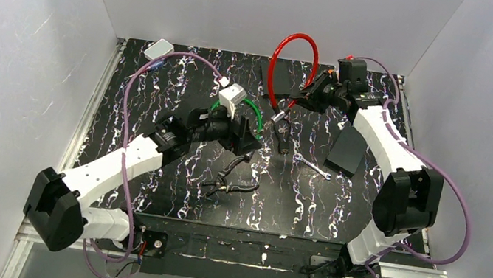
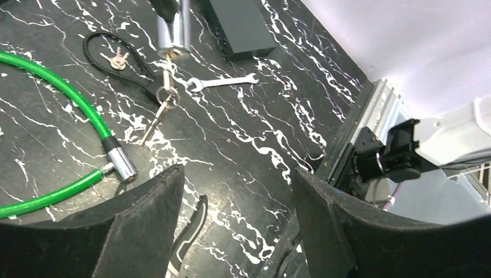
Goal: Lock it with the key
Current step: Lock the lock.
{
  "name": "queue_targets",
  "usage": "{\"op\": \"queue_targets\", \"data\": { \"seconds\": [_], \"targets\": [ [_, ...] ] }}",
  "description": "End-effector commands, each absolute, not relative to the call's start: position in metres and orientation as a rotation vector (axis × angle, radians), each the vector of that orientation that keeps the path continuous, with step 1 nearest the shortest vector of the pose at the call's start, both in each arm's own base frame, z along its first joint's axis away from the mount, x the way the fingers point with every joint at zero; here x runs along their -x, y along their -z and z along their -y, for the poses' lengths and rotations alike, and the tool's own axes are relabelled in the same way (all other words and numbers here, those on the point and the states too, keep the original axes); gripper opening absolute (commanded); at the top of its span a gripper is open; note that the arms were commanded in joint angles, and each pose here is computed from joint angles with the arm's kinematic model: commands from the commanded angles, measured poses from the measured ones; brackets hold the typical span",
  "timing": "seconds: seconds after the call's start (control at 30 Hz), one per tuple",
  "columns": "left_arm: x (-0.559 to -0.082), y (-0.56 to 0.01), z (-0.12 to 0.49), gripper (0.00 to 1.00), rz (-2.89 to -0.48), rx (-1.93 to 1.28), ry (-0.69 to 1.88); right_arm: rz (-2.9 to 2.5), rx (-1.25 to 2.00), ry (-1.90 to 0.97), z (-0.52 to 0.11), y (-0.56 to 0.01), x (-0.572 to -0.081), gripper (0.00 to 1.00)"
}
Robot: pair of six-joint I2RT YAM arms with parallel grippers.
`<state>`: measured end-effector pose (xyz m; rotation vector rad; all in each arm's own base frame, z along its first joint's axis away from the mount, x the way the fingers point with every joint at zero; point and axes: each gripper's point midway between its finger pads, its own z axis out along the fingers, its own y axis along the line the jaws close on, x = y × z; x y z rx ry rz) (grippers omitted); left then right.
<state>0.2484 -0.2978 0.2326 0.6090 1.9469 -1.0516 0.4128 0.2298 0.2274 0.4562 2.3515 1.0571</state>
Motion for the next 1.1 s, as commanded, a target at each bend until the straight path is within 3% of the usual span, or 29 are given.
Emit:
{"op": "queue_targets", "data": {
  "seconds": [0.0, 0.17, 0.37, 0.83, 1.07],
  "targets": [
    [-0.271, -0.238, 0.299, 0.67, -1.940, -0.598, 0.967, -2.230, -0.369, -1.151, -0.239, -0.279, -0.401, 0.01],
    [-0.279, -0.238, 0.307, 0.66, -1.947, -0.606, 0.976, -2.241, -0.361, -1.168, -0.244, -0.278, -0.394, 0.01],
    [-0.287, -0.239, 0.314, 0.56, -1.930, -0.642, 0.966, -2.259, -0.356, -1.185, -0.248, -0.274, -0.386, 0.01],
    [-0.300, -0.225, 0.320, 0.45, -1.947, -0.678, 0.923, -2.270, -0.344, -1.221, -0.255, -0.278, -0.377, 0.01],
    [-0.302, -0.224, 0.323, 0.32, -1.949, -0.679, 0.933, -2.271, -0.340, -1.228, -0.257, -0.279, -0.376, 0.01]
  ]
}}
